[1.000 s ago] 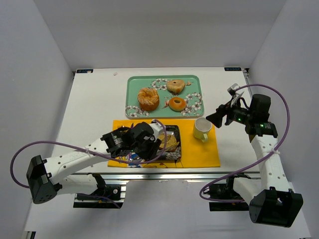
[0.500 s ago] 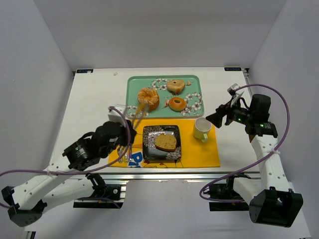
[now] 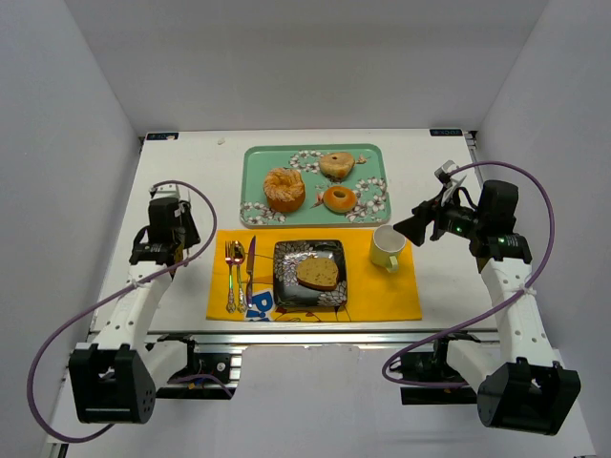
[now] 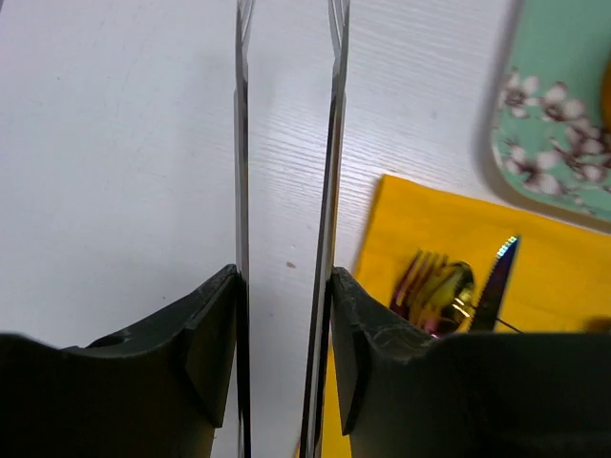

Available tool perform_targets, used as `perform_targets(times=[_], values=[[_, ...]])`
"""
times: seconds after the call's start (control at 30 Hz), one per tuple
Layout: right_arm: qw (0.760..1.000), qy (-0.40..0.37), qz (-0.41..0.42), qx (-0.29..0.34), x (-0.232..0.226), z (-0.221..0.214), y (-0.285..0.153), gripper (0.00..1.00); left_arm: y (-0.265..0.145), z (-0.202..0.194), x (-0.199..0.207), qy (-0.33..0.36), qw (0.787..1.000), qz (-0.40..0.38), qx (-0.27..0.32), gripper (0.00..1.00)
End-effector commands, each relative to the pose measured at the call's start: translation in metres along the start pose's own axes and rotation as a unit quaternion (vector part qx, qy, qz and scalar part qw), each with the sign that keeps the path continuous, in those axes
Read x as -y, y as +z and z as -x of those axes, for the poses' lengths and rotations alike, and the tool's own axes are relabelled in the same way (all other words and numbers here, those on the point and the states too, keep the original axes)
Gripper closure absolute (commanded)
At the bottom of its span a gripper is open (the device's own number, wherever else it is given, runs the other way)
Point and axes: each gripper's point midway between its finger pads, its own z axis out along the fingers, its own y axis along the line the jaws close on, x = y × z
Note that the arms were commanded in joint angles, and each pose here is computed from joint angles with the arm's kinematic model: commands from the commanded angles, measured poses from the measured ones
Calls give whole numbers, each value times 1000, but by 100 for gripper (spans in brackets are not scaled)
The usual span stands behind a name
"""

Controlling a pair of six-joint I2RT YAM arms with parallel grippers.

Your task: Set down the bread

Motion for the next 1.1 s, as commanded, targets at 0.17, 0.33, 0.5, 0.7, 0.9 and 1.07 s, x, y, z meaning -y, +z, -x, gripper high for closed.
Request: perform_targets(times=[0.17, 0.33, 0.5, 0.7, 0.9, 1.07], values=[[999, -25, 14, 17, -12, 15, -8, 19, 61, -30, -36, 37, 999, -7, -11, 41], [999, -29, 21, 10, -13, 13, -8, 19, 75, -55, -43, 40, 999, -4, -29, 31], [999, -45, 28, 7, -15, 16, -9, 18, 83, -86, -46, 25, 997, 7, -70, 23], [998, 23, -48, -16, 9, 12, -9, 11, 80, -74, -54, 1, 998, 34, -57, 9], [986, 60, -151, -31, 46, 17, -15, 11, 49, -11, -45, -49, 999, 20, -9, 2], [987, 63, -149, -11, 50, 36, -12, 11, -6, 54, 7, -85, 986, -122, 70, 2]])
